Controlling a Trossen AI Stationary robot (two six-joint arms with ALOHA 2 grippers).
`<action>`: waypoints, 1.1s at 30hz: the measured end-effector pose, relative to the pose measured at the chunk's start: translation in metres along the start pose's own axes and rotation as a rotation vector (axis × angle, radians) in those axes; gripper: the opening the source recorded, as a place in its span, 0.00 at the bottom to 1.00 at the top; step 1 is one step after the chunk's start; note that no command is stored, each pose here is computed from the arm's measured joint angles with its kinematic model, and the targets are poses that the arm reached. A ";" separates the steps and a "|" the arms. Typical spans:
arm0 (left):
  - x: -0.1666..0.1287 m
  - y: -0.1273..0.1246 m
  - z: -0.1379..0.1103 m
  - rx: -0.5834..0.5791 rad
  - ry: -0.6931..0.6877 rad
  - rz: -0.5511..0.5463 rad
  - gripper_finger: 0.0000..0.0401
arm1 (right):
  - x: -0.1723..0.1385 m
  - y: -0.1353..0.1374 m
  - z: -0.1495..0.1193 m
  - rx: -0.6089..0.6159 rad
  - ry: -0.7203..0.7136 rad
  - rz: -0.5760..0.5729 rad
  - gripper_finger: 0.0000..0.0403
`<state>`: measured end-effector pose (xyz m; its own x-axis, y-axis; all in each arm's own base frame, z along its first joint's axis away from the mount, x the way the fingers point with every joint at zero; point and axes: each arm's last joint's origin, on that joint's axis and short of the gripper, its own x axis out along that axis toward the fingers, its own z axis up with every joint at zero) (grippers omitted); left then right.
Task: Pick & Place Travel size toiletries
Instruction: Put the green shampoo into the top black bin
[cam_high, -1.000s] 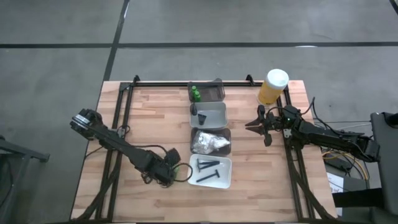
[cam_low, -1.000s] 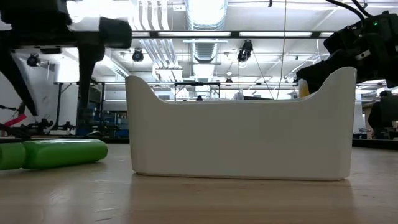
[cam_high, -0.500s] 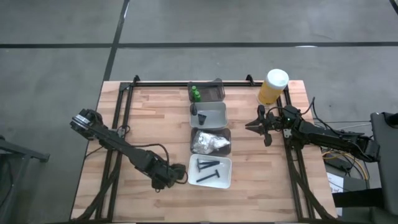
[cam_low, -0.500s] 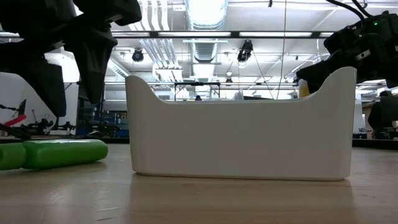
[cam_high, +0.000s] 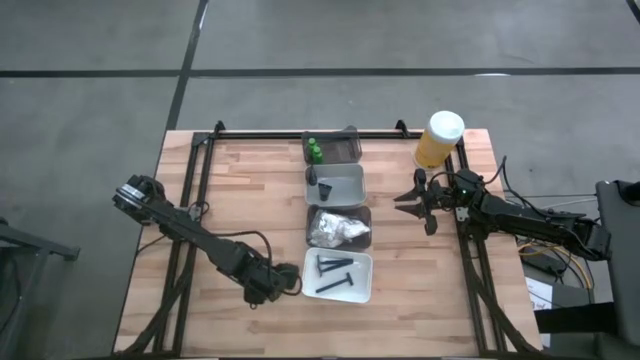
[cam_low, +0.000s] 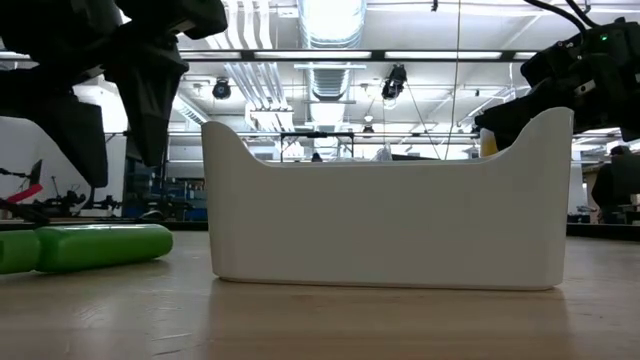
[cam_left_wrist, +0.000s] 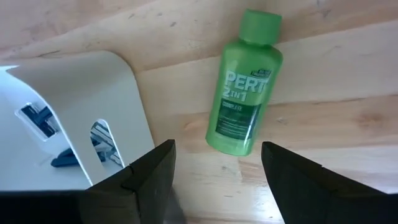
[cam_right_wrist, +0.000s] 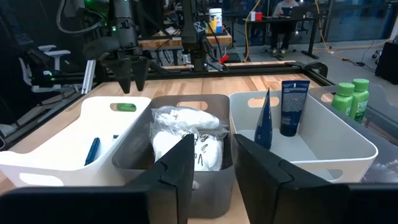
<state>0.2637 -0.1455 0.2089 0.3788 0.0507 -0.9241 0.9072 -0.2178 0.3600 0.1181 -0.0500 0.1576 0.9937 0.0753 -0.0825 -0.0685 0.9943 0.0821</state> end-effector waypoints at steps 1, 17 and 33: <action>0.000 0.000 0.000 0.013 0.005 0.002 0.61 | 0.000 0.000 0.000 0.000 0.000 0.000 0.27; 0.032 -0.023 0.001 0.105 -0.038 0.029 0.69 | 0.000 0.000 0.000 0.000 0.000 0.000 0.37; 0.056 -0.019 -0.008 0.118 -0.073 -0.020 0.69 | 0.000 0.000 0.000 0.000 0.001 0.000 0.46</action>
<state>0.2691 -0.1303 0.1509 0.3430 -0.0138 -0.9392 0.8848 -0.3310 0.3280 0.1181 -0.0500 0.1576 0.9937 0.0749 -0.0831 -0.0681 0.9943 0.0822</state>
